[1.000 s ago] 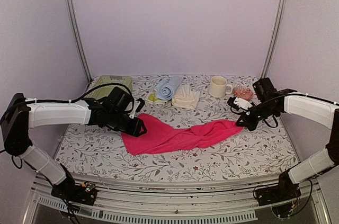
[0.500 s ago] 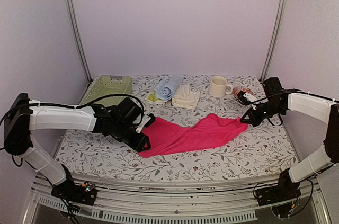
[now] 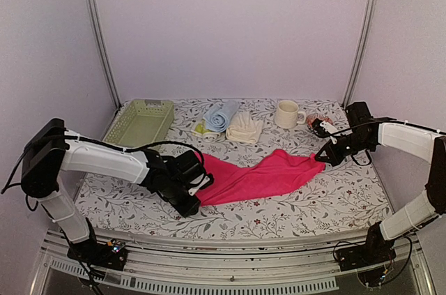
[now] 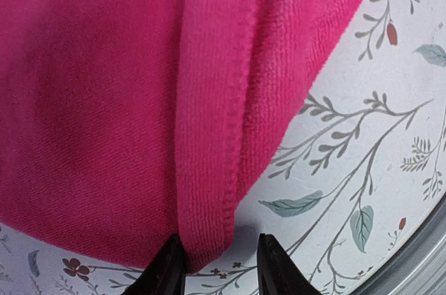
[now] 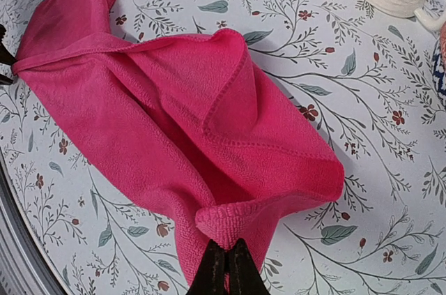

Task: Roll the towels
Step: Flatten out the towel at the center of the board.

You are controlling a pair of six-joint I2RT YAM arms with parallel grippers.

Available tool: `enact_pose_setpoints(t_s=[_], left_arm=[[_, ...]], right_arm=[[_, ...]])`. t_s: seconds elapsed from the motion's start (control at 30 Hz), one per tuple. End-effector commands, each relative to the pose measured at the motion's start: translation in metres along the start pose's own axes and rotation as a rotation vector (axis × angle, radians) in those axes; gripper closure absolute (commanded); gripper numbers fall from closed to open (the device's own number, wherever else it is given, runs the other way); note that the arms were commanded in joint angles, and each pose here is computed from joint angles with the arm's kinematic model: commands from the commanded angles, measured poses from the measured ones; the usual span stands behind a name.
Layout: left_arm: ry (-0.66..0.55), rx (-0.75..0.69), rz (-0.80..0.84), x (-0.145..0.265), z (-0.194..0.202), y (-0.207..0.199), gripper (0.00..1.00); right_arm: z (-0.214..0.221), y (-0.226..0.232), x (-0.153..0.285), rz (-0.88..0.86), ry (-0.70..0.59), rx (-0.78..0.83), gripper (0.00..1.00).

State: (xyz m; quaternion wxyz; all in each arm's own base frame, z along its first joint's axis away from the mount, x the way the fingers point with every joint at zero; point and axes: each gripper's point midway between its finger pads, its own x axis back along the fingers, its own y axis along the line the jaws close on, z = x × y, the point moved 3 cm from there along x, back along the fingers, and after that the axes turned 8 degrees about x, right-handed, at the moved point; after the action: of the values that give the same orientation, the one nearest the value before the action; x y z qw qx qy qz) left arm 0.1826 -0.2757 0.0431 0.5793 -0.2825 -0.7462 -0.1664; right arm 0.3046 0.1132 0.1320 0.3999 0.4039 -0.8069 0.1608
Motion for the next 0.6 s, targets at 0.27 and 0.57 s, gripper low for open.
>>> enact_pose_setpoints(t_s=[0.27,0.57], left_arm=[[-0.129,-0.03,-0.242,0.046,-0.027,0.035,1.0],[-0.393,0.046,-0.29,0.178,-0.072,0.057,1.0]], right_arm=[[-0.017,-0.008,0.016,0.053,-0.042,0.011,0.97],[-0.057,-0.071,0.125,0.299,-0.196,-0.045,0.97]])
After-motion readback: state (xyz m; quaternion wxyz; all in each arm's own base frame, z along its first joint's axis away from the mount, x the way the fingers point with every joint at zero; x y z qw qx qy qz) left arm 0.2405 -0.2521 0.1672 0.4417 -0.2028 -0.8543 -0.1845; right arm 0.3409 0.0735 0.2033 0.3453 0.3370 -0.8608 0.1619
